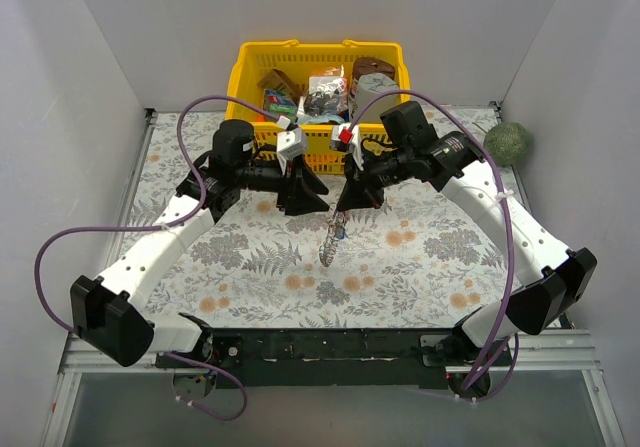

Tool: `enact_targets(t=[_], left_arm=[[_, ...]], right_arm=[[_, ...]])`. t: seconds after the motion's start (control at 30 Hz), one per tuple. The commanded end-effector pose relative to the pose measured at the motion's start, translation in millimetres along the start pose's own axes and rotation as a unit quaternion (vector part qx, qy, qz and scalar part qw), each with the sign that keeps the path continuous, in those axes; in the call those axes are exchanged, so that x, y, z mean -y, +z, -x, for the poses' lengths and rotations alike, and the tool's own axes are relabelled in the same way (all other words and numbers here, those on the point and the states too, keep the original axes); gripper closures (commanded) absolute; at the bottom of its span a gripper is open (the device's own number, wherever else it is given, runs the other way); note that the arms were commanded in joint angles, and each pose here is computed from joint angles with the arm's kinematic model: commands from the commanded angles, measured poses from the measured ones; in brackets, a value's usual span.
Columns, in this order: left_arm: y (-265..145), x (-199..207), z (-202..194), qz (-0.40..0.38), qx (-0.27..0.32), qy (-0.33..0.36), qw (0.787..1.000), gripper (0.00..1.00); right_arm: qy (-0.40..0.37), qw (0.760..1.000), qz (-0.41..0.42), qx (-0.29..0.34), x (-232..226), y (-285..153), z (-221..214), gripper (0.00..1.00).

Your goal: Put the keys on the keyring

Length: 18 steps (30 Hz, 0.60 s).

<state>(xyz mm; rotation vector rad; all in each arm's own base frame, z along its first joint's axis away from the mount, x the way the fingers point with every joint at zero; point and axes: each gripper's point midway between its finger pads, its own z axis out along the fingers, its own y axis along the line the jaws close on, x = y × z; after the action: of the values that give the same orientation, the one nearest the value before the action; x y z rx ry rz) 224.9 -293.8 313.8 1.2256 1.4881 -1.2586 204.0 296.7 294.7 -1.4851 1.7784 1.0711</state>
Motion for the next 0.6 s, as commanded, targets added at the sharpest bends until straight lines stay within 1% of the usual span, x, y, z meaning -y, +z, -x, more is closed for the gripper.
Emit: enact_targets(t=[0.0,0.23,0.43,0.53,0.57], left_arm=[[3.7,8.6,8.0,-0.02,0.0,0.009,1.0,0.57],[9.8,8.4,6.5,-0.026,0.002,0.006,1.0,0.6],[13.2,7.8,6.4,-0.029,0.006,0.002,1.0,0.69],[15.0,8.4,6.0,-0.031,0.007,0.002,0.999,0.7],[15.4,7.3,6.3,-0.03,0.007,0.003,1.0,0.72]], right_arm=[[-0.032,0.999,0.008,0.034,-6.2,-6.1,21.2,0.99],[-0.03,0.999,0.014,0.037,-7.1,-4.3,21.2,0.99],[-0.029,0.999,0.013,0.042,-6.8,-4.6,23.2,0.99],[-0.031,0.999,0.013,0.043,-7.6,-4.6,23.4,0.99],[-0.03,0.999,0.013,0.043,-7.7,-4.6,23.3,0.99]])
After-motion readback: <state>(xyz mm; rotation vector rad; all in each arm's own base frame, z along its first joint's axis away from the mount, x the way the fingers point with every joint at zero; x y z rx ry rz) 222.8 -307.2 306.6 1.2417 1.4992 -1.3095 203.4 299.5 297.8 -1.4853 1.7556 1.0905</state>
